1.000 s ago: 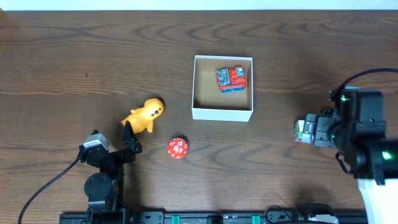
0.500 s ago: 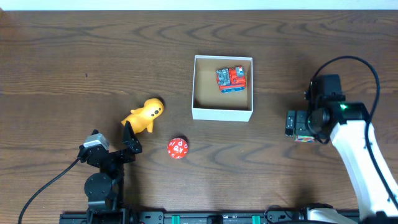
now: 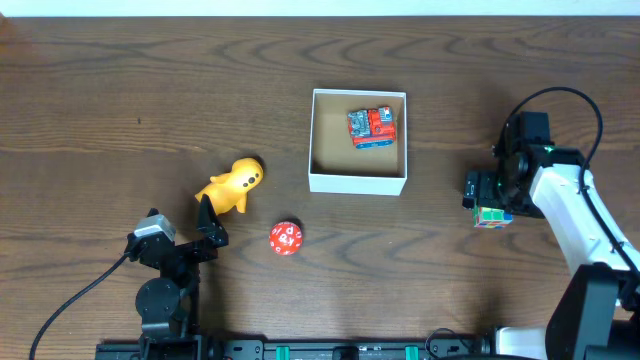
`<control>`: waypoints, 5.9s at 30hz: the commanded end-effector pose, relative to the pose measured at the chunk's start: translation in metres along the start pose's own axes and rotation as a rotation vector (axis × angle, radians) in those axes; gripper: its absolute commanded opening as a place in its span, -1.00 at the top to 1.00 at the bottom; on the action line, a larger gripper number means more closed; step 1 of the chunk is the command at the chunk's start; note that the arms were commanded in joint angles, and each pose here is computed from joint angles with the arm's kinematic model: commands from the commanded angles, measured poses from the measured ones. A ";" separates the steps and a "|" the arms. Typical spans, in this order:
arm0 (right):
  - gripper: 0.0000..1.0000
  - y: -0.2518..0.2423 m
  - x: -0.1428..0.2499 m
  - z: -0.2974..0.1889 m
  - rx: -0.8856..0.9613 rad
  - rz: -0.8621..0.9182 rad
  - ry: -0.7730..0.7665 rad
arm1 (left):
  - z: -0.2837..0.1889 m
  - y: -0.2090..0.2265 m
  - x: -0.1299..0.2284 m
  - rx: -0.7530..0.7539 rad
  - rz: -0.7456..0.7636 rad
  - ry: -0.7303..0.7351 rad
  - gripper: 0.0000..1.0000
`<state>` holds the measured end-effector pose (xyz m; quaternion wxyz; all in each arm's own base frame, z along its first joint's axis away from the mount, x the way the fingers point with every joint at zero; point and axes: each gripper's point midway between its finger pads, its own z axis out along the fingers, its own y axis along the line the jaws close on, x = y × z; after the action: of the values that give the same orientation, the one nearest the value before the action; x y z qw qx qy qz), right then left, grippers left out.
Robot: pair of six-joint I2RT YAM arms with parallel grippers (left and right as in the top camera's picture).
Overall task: Pack container
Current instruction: 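Close the right gripper on the Rubik's cube and lift it, then carry the Rubik's cube left over the white box, then lower the Rubik's cube into the box beside the toy car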
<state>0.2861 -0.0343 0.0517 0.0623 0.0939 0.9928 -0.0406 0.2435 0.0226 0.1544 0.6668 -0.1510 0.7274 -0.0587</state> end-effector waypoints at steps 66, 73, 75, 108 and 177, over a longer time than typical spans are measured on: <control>0.31 0.286 -0.092 -0.159 -0.497 -0.466 -0.468 | 0.001 0.006 0.017 -0.022 0.021 0.047 -0.96; 0.46 0.296 -0.079 -0.153 -0.446 -0.455 -0.469 | 0.001 0.006 0.017 -0.021 0.021 0.047 -0.96; 0.47 0.294 -0.077 -0.147 -0.428 -0.442 -0.462 | 0.001 0.006 0.017 -0.021 0.021 0.047 -0.96; 0.58 0.286 -0.031 -0.073 -0.381 -0.435 -0.310 | 0.001 0.006 0.017 -0.022 0.021 0.047 -0.96; 0.24 0.341 -0.073 -0.026 -0.439 -0.294 -0.455 | 0.001 0.006 0.017 -0.021 0.021 0.047 -0.96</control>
<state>0.4186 0.2869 0.0650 0.2919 -0.0821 0.9418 0.1451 0.2435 0.0226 0.1542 0.6667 -0.1510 0.7275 -0.0587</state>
